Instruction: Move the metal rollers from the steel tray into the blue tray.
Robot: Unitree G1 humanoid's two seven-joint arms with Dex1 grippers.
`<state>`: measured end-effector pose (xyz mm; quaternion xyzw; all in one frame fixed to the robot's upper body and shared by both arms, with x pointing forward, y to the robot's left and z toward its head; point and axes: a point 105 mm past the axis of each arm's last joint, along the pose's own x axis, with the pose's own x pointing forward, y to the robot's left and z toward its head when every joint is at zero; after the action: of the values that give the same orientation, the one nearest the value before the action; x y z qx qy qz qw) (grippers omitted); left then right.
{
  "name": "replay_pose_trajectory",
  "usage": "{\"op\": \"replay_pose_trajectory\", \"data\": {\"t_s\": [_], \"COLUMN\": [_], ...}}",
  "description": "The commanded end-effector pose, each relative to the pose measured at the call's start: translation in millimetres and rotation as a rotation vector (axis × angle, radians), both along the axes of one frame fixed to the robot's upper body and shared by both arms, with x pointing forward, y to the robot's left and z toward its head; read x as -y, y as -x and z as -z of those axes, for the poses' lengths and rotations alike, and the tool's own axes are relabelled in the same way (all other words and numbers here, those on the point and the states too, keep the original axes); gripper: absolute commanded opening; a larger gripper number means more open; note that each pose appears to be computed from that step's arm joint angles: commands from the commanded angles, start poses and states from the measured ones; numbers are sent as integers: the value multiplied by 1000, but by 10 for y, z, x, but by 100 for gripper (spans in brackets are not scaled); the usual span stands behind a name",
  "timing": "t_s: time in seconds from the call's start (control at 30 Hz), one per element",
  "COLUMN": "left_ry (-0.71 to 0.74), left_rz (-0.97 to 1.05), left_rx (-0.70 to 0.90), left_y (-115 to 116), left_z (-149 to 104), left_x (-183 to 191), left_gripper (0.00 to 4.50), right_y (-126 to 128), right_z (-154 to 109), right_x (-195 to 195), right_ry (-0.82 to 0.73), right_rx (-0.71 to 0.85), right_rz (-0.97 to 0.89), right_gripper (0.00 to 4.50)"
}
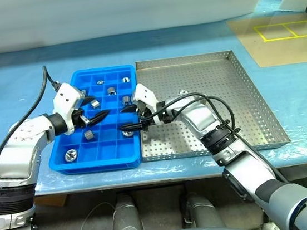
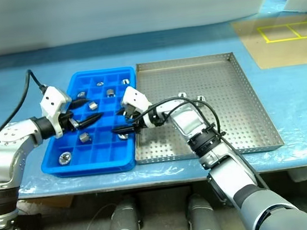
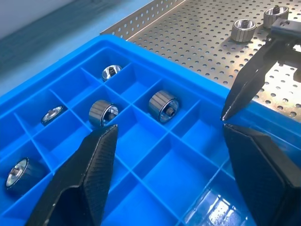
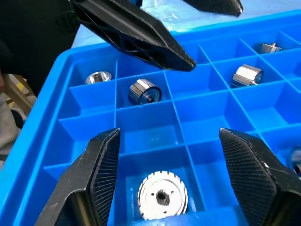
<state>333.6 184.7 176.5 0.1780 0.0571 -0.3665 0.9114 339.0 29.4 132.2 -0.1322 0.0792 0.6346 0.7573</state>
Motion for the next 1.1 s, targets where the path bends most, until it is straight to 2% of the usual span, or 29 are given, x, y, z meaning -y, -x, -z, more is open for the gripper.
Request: {"op": "replay_pose_trajectory", "data": {"t_s": [0.03, 0.27, 0.47, 0.73, 1.1], "left_ry": [8, 48, 64, 57, 55], "left_rz": [61, 198, 314, 354, 342], "left_rx": [29, 22, 21, 17, 6], "left_y": [-42, -184, -230, -255, -258], "left_z": [-73, -56, -32, -11, 33], "left_x": [139, 512, 859, 932, 894], "left_gripper": [375, 375, 375, 375, 375], "right_y": [-75, -520, -727, -665, -678], "right_z": [-205, -354, -304, -41, 165], "right_x": [183, 1199, 1926, 2205, 2191], "right_ry": [-38, 9, 41, 87, 100], "right_rx": [76, 172, 190, 134, 82], "right_rz": [57, 436, 722, 798, 812], "right_gripper": [350, 350, 350, 350, 350]}}
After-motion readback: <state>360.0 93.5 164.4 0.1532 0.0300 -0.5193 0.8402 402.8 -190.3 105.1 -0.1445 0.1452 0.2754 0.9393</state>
